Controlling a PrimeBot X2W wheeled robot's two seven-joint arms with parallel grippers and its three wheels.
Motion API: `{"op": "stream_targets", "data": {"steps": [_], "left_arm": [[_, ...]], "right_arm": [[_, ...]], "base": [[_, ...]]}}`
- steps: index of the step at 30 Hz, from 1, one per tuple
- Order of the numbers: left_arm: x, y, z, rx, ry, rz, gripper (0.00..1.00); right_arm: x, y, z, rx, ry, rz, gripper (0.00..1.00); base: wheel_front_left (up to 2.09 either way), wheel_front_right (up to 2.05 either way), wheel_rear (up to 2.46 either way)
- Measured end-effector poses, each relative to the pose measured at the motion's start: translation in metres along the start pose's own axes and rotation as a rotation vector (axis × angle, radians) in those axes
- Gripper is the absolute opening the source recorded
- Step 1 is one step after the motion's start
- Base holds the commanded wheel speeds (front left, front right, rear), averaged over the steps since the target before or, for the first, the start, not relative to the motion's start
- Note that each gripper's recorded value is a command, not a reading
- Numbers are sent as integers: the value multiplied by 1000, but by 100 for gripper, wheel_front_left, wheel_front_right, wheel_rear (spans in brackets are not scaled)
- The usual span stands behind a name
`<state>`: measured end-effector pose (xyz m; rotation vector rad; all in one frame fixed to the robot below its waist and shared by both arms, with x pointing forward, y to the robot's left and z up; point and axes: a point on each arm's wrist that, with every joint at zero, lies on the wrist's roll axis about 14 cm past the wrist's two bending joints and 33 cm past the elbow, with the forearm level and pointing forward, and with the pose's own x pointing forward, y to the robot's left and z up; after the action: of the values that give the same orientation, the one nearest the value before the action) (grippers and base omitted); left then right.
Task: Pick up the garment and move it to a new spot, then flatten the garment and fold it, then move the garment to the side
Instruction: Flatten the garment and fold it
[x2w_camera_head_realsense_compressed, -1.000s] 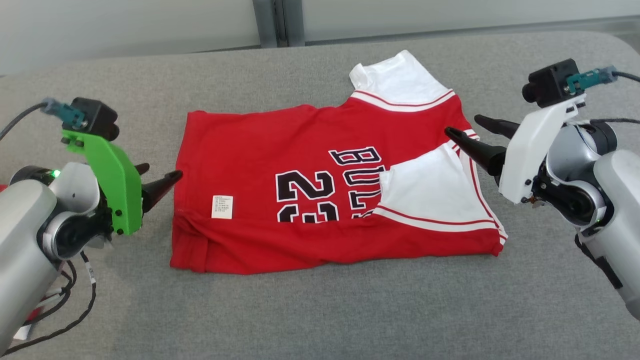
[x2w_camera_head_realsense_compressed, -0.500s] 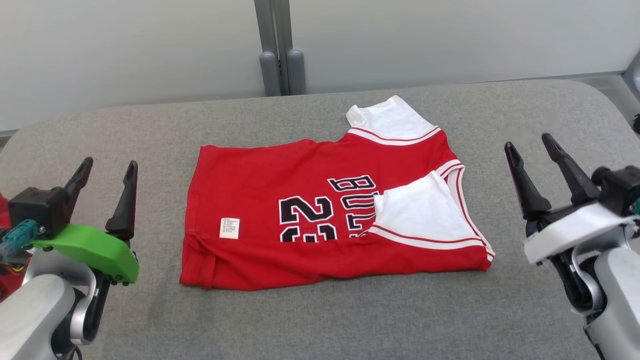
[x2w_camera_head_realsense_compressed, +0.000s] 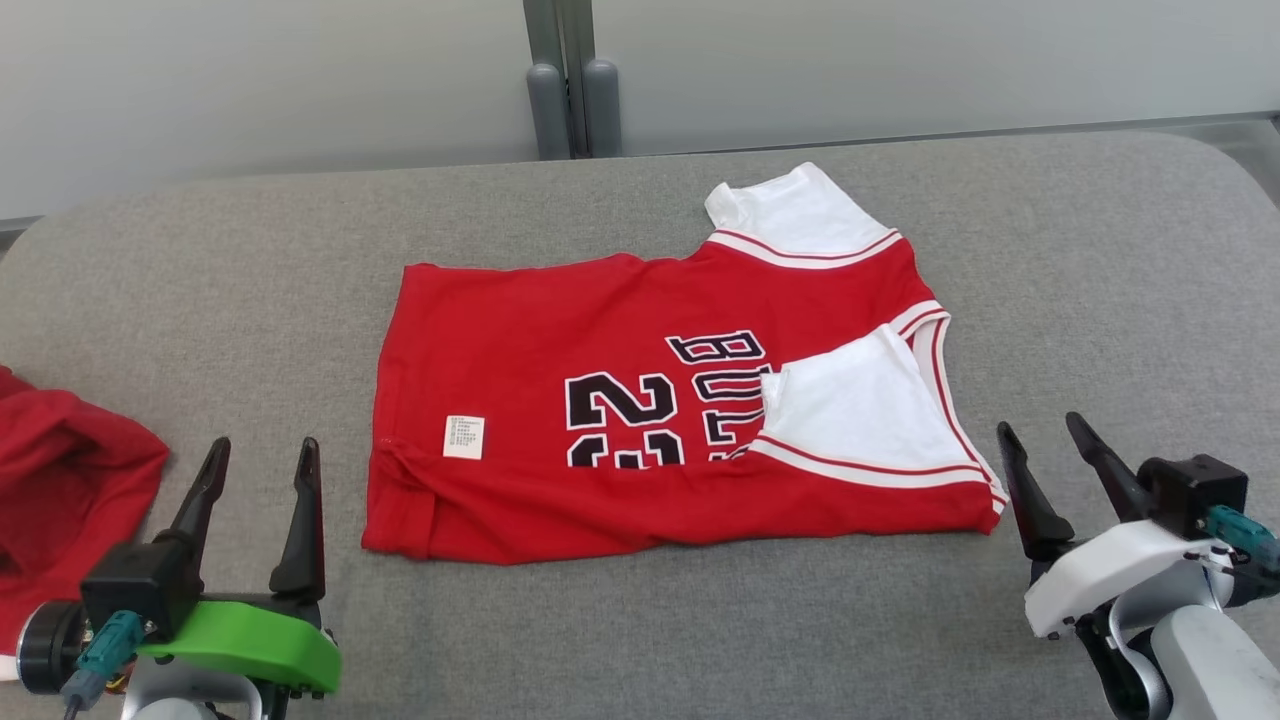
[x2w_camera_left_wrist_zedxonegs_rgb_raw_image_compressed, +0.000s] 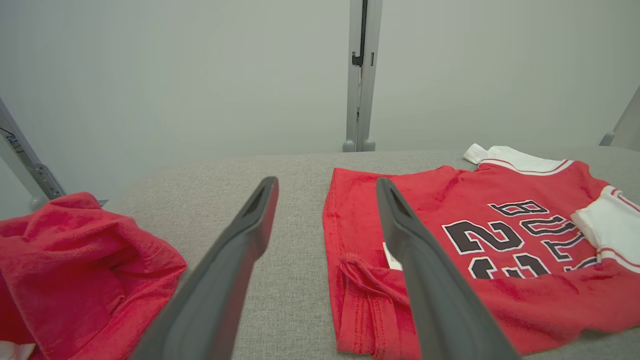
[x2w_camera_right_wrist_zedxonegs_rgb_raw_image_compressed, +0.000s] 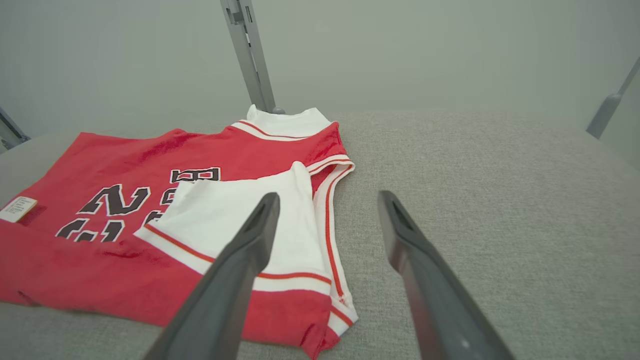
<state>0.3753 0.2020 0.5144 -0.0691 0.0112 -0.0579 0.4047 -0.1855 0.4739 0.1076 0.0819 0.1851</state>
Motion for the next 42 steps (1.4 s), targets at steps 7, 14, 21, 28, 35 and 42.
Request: {"op": "stream_targets", "data": {"steps": [7,14,21,28,35,42], "left_arm": [[-7,-1,-63,8,221,-37,100],[-7,-9,-113,-66,465,-55,100],[4,-18,-130,-78,558,-96,100],[10,-34,-145,-77,638,-162,100],[9,-30,-158,-60,712,-137,96],[10,-20,-151,-46,682,-120,0]], "right_arm": [[10,1,-52,16,260,-4,100],[10,0,-87,54,456,-28,100],[13,4,-97,64,532,-27,100],[15,5,-100,64,557,-25,100],[14,11,-100,69,564,-8,0],[13,11,-93,63,542,0,0]], "base": [[0,0,0],[0,0,0],[0,0,0],[0,0,0],[0,0,0],[0,0,0]]}}
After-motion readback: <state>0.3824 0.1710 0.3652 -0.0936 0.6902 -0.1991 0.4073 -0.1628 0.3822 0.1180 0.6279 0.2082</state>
